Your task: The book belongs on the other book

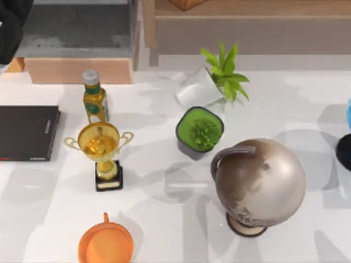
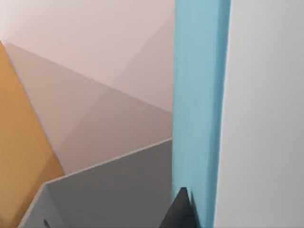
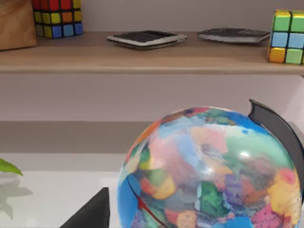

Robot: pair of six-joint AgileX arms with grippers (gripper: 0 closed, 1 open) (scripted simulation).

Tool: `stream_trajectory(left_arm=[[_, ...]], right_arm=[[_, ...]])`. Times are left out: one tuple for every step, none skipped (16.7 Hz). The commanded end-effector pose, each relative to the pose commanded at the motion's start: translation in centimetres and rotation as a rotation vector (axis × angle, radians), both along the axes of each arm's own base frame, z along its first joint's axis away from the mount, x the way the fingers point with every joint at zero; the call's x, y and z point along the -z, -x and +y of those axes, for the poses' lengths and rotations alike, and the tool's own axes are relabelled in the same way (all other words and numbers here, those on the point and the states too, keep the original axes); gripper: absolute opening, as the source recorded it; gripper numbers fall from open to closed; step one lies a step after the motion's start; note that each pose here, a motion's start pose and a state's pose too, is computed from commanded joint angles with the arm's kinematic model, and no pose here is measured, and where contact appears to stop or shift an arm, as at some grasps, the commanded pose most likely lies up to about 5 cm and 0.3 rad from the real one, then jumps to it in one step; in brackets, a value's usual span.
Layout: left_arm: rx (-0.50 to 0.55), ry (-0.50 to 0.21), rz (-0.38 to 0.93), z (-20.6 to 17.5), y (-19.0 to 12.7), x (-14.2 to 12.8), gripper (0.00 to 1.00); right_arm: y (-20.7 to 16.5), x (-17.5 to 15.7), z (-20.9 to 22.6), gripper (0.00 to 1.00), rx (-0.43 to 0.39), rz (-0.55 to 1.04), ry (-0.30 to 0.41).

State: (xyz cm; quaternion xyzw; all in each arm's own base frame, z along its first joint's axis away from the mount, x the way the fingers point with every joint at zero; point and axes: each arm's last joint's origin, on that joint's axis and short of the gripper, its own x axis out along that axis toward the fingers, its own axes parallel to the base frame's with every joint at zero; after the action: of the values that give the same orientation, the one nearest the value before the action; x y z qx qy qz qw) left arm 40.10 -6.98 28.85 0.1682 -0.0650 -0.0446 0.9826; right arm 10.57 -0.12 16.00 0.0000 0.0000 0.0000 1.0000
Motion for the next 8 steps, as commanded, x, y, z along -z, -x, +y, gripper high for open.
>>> stream_trajectory(left_arm=[[-0.001, -0.084, -0.021, 1.0, 1.1, -0.1, 0.00], [-0.005, -0.174, -0.039, 2.0, 2.2, -0.1, 0.00], [-0.013, -0.267, -0.053, 3.1, 3.3, 0.0, 0.00], [-0.022, -0.364, -0.063, 4.1, 4.4, 0.4, 0.00], [-0.032, -0.462, -0.066, 5.1, 5.6, 0.8, 0.00], [-0.043, -0.560, -0.062, 6.1, 6.7, 1.5, 0.00], [-0.052, -0.656, -0.050, 7.0, 7.7, 2.3, 0.00], [-0.059, -0.749, -0.029, 7.9, 8.7, 3.3, 0.00]], right_arm=[[0.0, 0.0, 0.0, 1.00, 0.000, 0.000, 0.000], [0.0, 0.0, 0.0, 1.00, 0.000, 0.000, 0.000], [0.0, 0.0, 0.0, 1.00, 0.000, 0.000, 0.000], [0.0, 0.0, 0.0, 1.00, 0.000, 0.000, 0.000], [0.0, 0.0, 0.0, 1.00, 0.000, 0.000, 0.000], [0.0, 0.0, 0.0, 1.00, 0.000, 0.000, 0.000], [0.0, 0.0, 0.0, 1.00, 0.000, 0.000, 0.000], [0.0, 0.0, 0.0, 1.00, 0.000, 0.000, 0.000]])
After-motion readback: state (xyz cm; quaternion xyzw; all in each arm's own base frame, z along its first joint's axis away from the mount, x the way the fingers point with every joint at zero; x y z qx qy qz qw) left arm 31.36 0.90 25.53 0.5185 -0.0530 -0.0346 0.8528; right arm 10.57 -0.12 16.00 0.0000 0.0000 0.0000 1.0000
